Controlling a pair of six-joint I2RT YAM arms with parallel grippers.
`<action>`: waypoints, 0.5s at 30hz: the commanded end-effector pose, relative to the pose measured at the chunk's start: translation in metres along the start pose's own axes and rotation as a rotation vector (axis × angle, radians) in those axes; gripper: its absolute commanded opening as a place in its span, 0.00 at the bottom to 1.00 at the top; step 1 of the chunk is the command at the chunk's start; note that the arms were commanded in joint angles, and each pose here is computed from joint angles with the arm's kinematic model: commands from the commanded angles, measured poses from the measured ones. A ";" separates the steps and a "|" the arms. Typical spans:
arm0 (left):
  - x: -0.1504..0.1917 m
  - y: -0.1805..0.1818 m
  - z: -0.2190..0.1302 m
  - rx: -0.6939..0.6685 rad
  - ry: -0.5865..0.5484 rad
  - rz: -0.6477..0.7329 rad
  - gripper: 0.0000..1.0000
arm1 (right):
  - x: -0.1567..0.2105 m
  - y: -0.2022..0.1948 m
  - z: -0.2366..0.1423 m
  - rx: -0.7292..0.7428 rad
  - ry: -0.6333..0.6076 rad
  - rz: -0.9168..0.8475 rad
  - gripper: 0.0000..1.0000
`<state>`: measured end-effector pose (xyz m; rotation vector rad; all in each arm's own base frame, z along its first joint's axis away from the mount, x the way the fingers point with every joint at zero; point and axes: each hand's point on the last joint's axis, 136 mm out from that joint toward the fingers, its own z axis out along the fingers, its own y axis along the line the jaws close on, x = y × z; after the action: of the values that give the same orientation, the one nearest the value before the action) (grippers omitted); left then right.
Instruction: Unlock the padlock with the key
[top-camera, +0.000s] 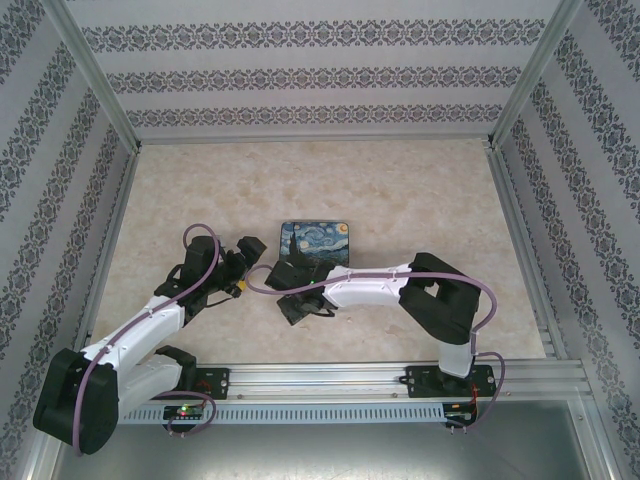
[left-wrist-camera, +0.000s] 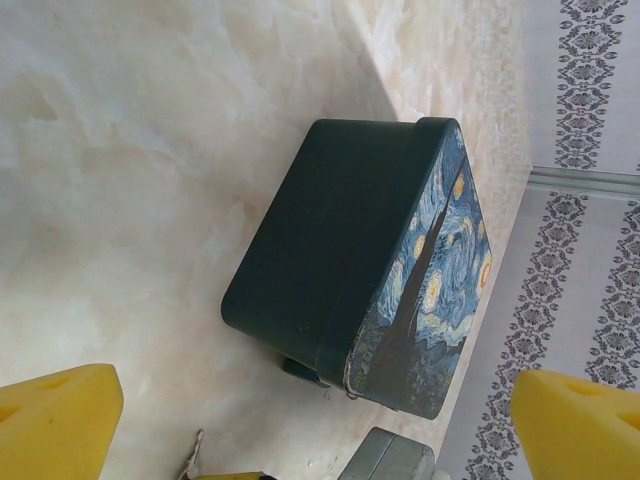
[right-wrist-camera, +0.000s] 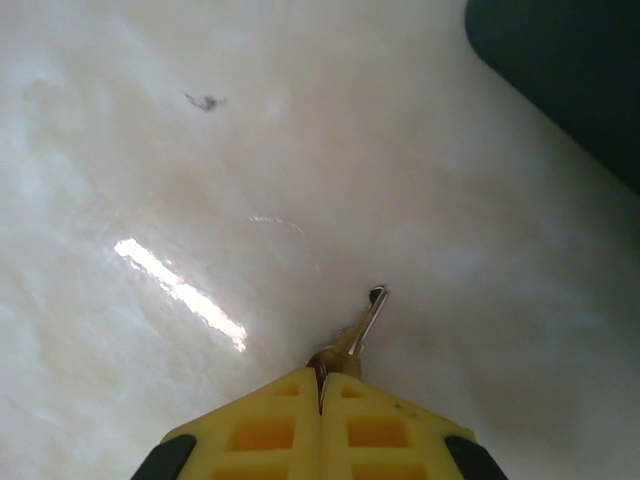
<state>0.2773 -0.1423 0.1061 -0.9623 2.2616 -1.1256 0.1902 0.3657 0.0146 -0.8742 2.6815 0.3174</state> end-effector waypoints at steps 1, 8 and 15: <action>-0.004 -0.013 -0.003 0.044 -0.012 0.004 1.00 | 0.044 -0.012 0.022 0.026 0.130 0.002 0.00; -0.002 -0.008 -0.003 0.037 -0.004 0.009 1.00 | 0.029 -0.010 0.001 -0.041 0.059 0.044 0.00; 0.001 -0.007 -0.001 0.037 0.013 0.014 1.00 | 0.019 -0.009 -0.015 -0.090 0.007 0.090 0.00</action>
<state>0.2768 -0.1432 0.1066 -0.9582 2.2641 -1.1326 0.1818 0.3517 0.0175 -0.8198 2.7062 0.4376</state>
